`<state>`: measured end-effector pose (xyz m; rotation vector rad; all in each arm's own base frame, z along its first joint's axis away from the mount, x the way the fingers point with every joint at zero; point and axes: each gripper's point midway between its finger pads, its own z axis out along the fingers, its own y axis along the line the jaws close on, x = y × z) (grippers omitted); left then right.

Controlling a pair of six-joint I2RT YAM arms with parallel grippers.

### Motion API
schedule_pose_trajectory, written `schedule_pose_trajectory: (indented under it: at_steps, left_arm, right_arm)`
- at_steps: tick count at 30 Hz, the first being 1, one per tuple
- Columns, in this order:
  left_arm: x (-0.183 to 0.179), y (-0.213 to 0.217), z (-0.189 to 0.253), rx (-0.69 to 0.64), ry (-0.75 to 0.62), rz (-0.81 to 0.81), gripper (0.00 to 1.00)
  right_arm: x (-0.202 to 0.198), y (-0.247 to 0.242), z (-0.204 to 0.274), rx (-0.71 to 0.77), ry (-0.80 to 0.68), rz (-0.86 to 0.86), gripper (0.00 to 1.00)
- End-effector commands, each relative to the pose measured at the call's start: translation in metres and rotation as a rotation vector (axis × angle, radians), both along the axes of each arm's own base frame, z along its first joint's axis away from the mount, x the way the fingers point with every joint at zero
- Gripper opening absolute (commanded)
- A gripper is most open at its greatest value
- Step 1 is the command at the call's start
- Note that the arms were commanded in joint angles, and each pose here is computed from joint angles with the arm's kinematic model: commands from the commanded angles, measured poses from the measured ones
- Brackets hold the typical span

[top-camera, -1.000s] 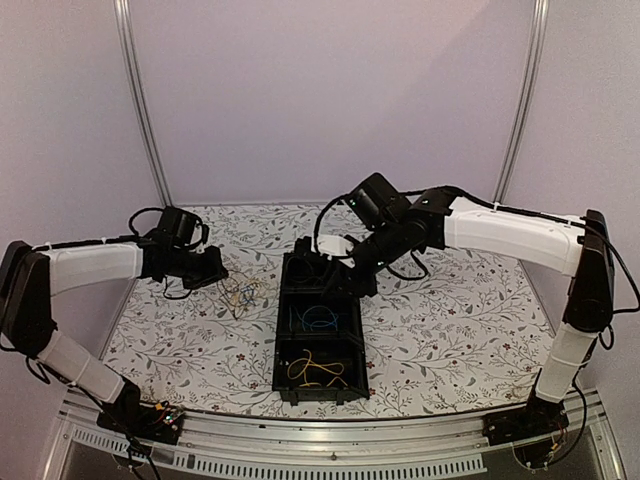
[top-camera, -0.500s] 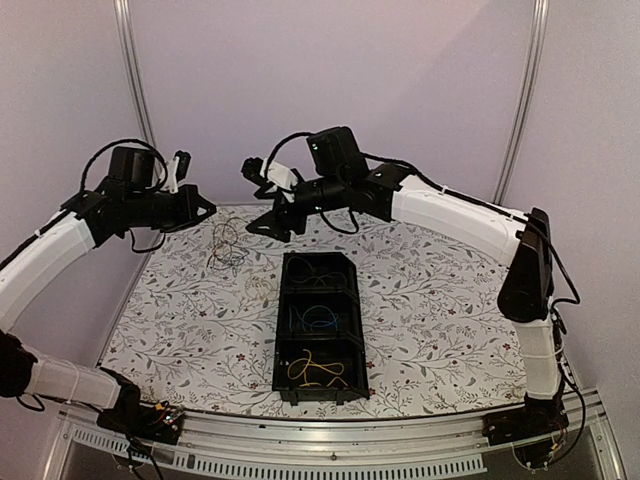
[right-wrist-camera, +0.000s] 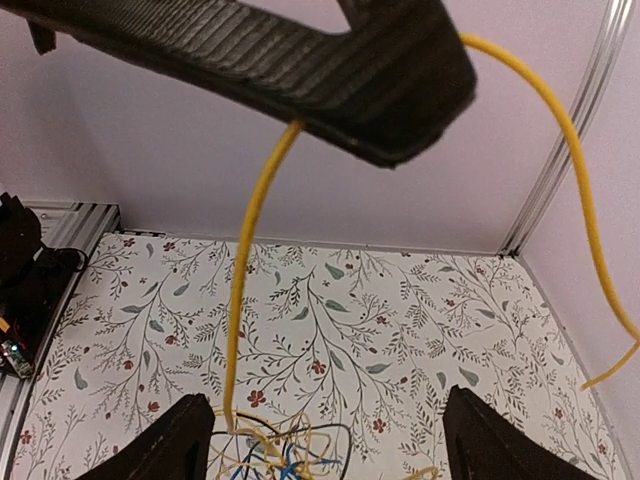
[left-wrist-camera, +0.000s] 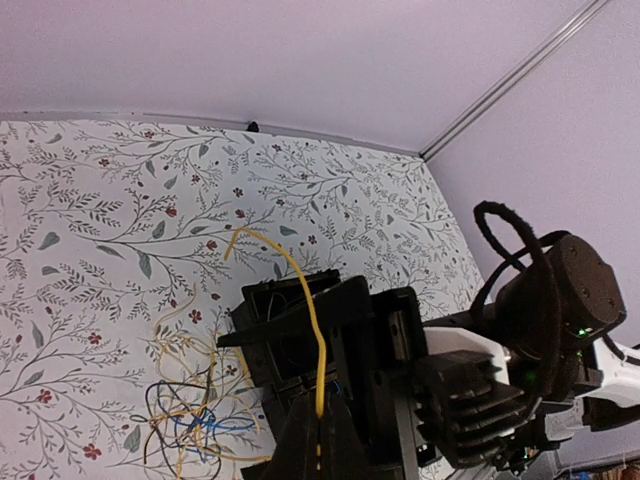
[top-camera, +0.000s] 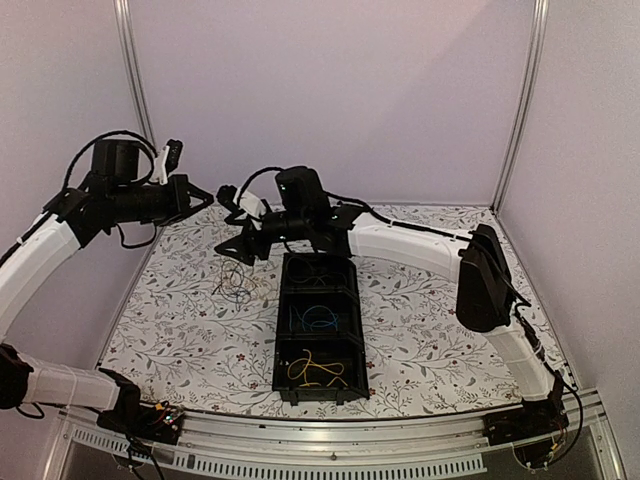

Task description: Untangle the cables

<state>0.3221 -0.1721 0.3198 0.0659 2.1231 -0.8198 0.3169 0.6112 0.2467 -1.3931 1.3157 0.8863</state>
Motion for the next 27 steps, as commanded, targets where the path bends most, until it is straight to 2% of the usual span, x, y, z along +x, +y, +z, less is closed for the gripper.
schedule_pose_trajectory:
  at_steps: [1, 2, 4, 6, 7, 14, 18, 22, 27]
  left_arm:
    - [-0.009, -0.006, 0.039, -0.078, -0.057, -0.045, 0.0]
    - [-0.011, -0.007, 0.049, -0.091, -0.074, -0.05, 0.0]
    - [-0.013, -0.002, 0.076, -0.101, -0.129, -0.031, 0.0]
    - [-0.016, 0.006, 0.107, -0.103, -0.2, 0.002, 0.0]
    - [-0.017, 0.01, 0.125, -0.103, -0.24, 0.019, 0.0]
    - [-0.045, 0.042, 0.277, -0.138, -0.599, 0.132, 0.0]
    - [-0.062, 0.05, 0.338, -0.182, -0.757, 0.15, 0.0]
    - [-0.054, 0.047, 0.341, -0.196, -0.764, 0.15, 0.0]
    - [-0.034, 0.034, 0.296, -0.197, -0.681, 0.118, 0.0]
  right_arm:
    - [0.009, 0.022, 0.011, 0.141, 0.003, -0.033, 0.62]
    - [0.013, 0.024, 0.01, 0.158, 0.009, -0.052, 0.51]
    - [0.018, 0.029, -0.001, 0.176, 0.028, -0.063, 0.37]
    - [0.022, 0.036, -0.022, 0.175, 0.063, -0.065, 0.11]
    - [0.024, 0.037, -0.027, 0.182, 0.085, -0.07, 0.02]
    - [0.018, 0.045, -0.077, 0.142, 0.207, -0.048, 0.0]
    - [0.013, 0.046, -0.098, 0.11, 0.231, -0.043, 0.0]
    - [0.011, 0.042, -0.087, 0.102, 0.221, -0.023, 0.0]
    - [-0.005, 0.022, -0.018, 0.109, 0.166, 0.083, 0.0]
